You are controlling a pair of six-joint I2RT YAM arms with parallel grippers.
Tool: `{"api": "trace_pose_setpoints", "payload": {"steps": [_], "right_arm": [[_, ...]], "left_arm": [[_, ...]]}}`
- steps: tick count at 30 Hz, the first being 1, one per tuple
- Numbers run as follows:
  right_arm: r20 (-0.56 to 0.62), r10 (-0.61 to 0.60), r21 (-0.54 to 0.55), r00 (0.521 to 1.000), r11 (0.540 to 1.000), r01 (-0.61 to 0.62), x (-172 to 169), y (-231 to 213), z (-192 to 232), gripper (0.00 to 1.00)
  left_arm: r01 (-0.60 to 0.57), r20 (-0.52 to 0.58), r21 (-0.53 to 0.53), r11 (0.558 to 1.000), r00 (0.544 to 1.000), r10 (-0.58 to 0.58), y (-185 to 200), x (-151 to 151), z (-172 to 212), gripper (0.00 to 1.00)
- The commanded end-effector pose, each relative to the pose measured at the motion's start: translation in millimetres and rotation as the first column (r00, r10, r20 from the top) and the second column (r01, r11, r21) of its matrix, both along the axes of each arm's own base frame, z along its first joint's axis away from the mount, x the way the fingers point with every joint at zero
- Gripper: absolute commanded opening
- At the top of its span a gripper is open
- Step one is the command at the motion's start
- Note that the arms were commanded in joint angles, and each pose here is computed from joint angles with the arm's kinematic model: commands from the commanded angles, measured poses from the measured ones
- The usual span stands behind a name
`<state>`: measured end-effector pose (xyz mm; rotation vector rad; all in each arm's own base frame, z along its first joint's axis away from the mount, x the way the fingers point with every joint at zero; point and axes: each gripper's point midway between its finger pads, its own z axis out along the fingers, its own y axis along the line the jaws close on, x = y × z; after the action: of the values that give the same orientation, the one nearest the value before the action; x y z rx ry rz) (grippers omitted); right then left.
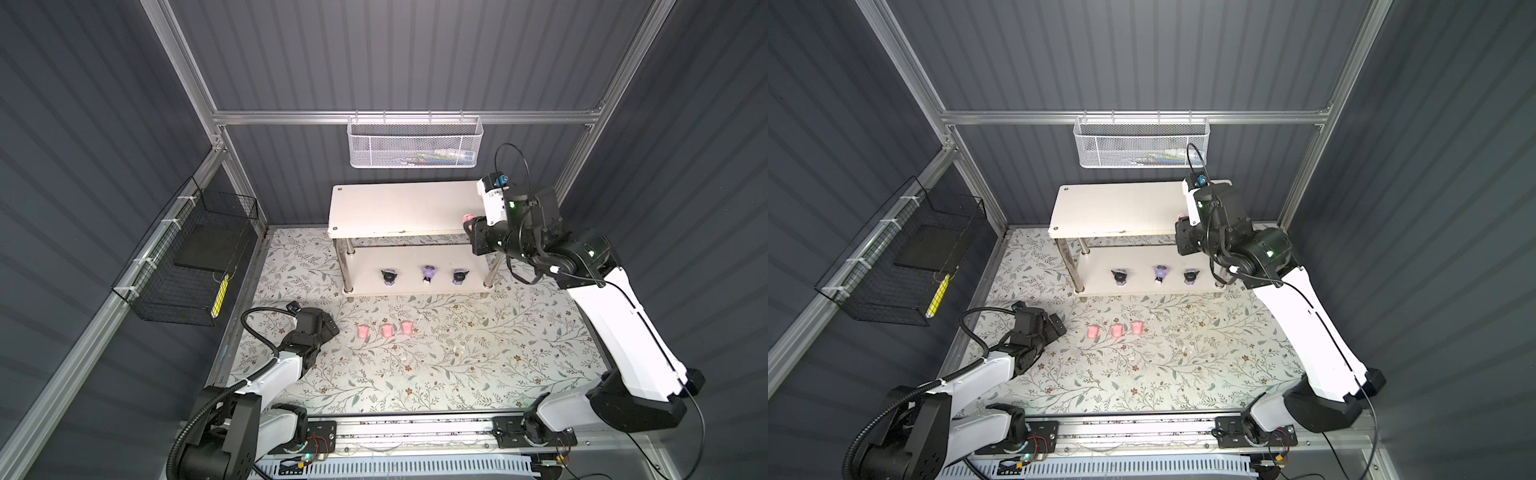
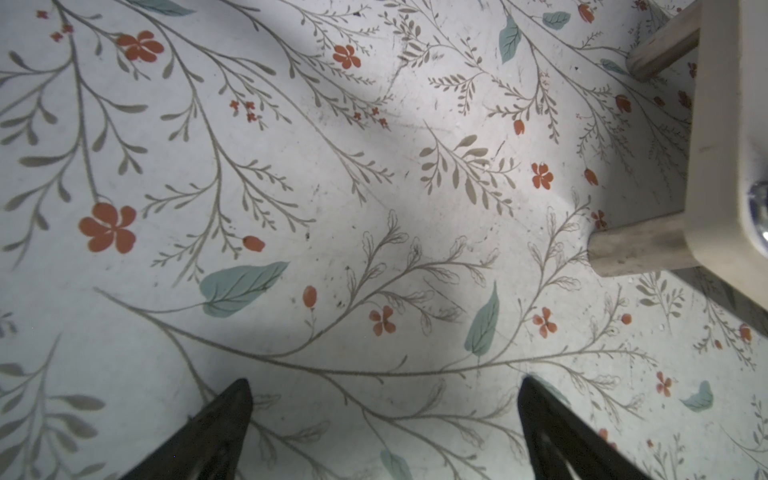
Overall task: Place and organize the plastic toys onto the shelf
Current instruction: 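Lift the pink pig with the right gripper up over the top shelf, then lower the pink pig beside the other pig and open the right gripper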
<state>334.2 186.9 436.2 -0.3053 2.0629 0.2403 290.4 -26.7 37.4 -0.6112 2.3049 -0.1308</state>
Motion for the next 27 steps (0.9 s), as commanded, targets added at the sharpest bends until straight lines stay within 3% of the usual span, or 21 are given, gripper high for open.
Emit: {"api": "trace_pose_setpoints", "payload": {"steps": [1, 13, 27], "right_arm": [[0.008, -0.012, -0.033, 1.0, 0.999, 0.012, 21.7, -5.3, 1.4, 0.29], [-0.055, -0.083, -0.086, 0.995, 0.993, 0.078, 88.3, -13.1, -28.9, 0.3], [-0.109, -0.126, -0.072, 0.986, 0.99, 0.119, 109.5, -27.4, -49.6, 0.3]], "left_arm": [[0.002, 0.02, 0.005, 1.0, 1.0, -0.002, -1.0, 7.4, 7.0, 1.0], [0.002, 0.008, 0.004, 1.0, 1.0, -0.002, -1.4, 7.1, 0.0, 1.0], [0.006, -0.003, 0.003, 1.0, 1.0, -0.006, -2.8, 9.2, -4.8, 1.0]]}}
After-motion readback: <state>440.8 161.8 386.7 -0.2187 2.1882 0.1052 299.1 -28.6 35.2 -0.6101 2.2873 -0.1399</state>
